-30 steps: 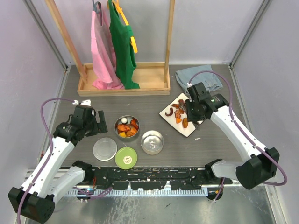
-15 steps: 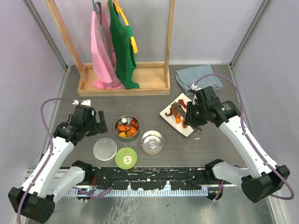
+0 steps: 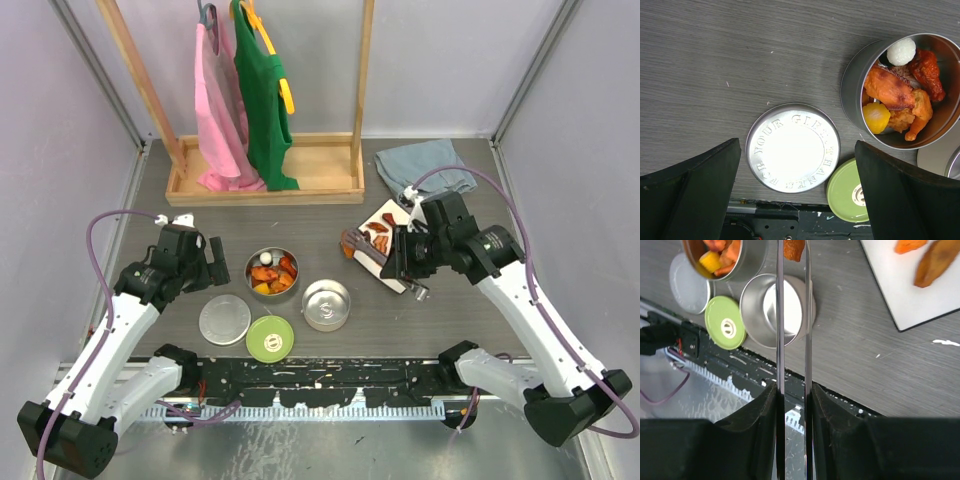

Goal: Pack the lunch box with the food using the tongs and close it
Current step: Place the fake food in the packing box.

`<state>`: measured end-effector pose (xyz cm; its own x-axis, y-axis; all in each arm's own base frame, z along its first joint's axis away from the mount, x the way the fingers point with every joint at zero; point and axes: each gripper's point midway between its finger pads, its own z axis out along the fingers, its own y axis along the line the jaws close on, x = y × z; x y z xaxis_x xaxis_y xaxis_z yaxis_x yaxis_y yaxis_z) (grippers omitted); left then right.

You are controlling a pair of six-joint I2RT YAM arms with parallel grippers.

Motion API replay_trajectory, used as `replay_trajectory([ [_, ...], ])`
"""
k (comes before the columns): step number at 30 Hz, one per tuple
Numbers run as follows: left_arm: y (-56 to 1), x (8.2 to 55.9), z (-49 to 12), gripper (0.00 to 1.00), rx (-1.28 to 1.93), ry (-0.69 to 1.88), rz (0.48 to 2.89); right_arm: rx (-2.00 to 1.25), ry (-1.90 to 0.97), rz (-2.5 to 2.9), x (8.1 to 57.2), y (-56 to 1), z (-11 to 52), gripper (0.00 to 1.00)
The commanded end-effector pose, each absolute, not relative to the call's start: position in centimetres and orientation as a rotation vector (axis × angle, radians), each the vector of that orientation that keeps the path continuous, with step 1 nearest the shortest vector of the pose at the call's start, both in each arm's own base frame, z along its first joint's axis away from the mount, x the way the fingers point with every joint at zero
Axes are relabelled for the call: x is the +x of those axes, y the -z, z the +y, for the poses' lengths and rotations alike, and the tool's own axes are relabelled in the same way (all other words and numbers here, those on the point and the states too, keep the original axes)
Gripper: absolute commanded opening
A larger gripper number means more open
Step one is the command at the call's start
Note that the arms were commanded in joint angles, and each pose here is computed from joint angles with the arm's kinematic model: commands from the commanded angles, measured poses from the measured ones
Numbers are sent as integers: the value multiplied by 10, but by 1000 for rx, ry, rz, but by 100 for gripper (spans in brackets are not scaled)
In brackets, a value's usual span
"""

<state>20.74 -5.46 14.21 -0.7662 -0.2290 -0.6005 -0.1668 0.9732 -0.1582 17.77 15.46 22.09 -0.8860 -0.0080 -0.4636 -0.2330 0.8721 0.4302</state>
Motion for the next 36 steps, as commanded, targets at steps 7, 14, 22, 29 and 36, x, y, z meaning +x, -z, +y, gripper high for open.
replay_trajectory([
  [7,-149,214,-53,98,-284,117,2427,-426,-851,2605,132,-216,200,23],
  [14,-149,213,-52,98,-285,113,2423,-518,-819,2651,118,-199,213,23],
  [22,-148,214,-52,98,-286,112,2427,-583,-791,2690,108,-186,217,23],
  [29,-148,213,-52,98,-284,112,2428,-607,-768,2730,105,-172,217,23],
  [36,-148,213,-51,98,-287,108,2426,-652,-768,2759,104,-159,226,23],
])
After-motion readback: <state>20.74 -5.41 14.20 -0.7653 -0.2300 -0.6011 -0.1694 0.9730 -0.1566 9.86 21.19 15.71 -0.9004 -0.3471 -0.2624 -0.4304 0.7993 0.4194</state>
